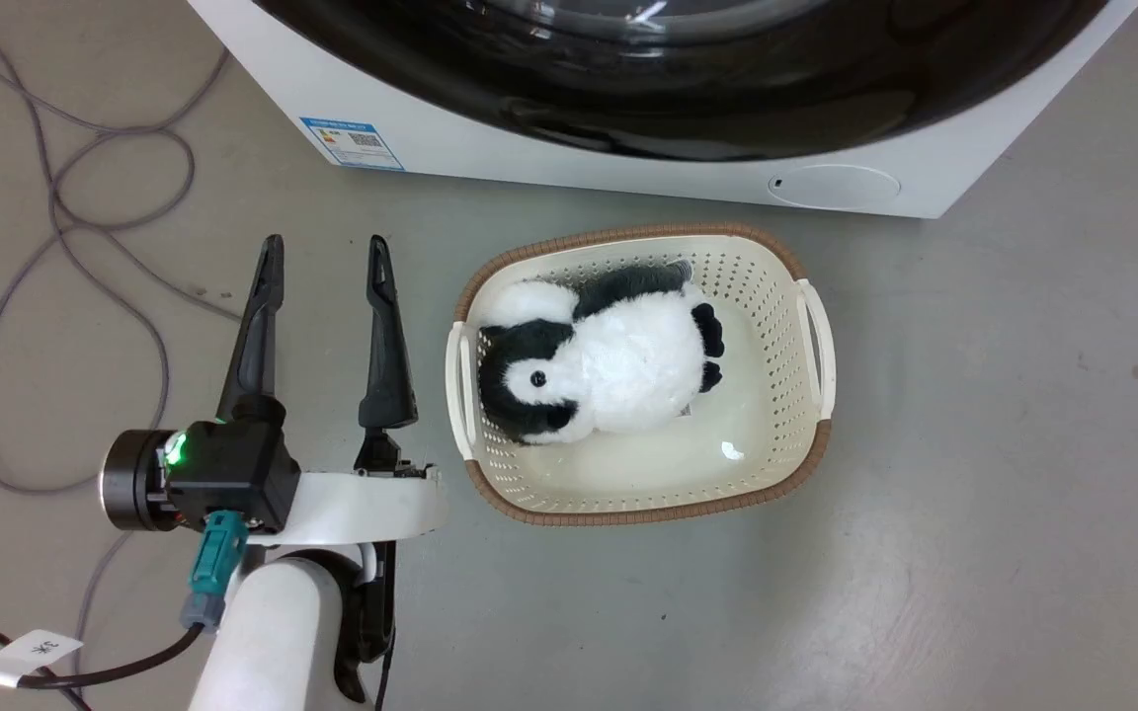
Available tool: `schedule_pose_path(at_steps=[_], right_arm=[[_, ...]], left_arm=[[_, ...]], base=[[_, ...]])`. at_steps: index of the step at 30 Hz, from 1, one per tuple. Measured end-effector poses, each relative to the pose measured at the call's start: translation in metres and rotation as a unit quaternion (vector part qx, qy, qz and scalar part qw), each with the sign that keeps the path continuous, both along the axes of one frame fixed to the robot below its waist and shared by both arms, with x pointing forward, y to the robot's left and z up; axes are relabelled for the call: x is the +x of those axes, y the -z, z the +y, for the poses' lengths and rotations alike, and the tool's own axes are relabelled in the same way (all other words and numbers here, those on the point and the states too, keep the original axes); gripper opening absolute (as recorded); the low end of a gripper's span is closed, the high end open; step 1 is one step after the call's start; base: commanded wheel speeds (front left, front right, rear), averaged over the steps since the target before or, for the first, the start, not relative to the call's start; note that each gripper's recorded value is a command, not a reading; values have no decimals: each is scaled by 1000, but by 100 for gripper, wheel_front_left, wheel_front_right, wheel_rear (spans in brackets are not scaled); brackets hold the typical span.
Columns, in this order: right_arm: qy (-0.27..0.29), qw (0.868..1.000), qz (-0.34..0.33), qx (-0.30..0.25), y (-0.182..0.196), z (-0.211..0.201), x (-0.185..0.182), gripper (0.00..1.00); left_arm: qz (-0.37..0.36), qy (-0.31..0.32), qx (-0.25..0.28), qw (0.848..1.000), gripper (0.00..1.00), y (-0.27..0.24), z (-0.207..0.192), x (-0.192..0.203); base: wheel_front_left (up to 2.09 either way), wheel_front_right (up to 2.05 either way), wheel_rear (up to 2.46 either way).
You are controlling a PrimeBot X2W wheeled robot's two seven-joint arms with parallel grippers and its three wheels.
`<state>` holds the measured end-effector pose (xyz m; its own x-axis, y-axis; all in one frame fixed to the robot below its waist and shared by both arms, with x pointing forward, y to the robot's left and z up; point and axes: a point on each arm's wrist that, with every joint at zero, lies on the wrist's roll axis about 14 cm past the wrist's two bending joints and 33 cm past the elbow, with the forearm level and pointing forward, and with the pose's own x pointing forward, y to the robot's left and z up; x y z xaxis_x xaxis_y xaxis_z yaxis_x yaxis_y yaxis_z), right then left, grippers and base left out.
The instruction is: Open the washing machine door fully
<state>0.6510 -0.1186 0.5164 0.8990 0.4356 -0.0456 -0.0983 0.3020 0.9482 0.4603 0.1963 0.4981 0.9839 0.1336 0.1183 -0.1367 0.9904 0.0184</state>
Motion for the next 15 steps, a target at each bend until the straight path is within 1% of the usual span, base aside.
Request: schedule_pose_path(at_steps=[3,7,15], right_arm=[[-8,1000,-1,-2,-2,4,-2,0],[-34,999,-5,4,-11,17,-10,0],[-99,995,-6,9,-17,41,-52,0]], left_arm=[[-1,0,-1,1000,100,-1,0,-1],[-7,-5,0,1000,100,-8,2,-3],[-18,-6,-3,1000,100,-19,2,-13]], base=[[0,0,0],[0,0,0],[0,0,0]])
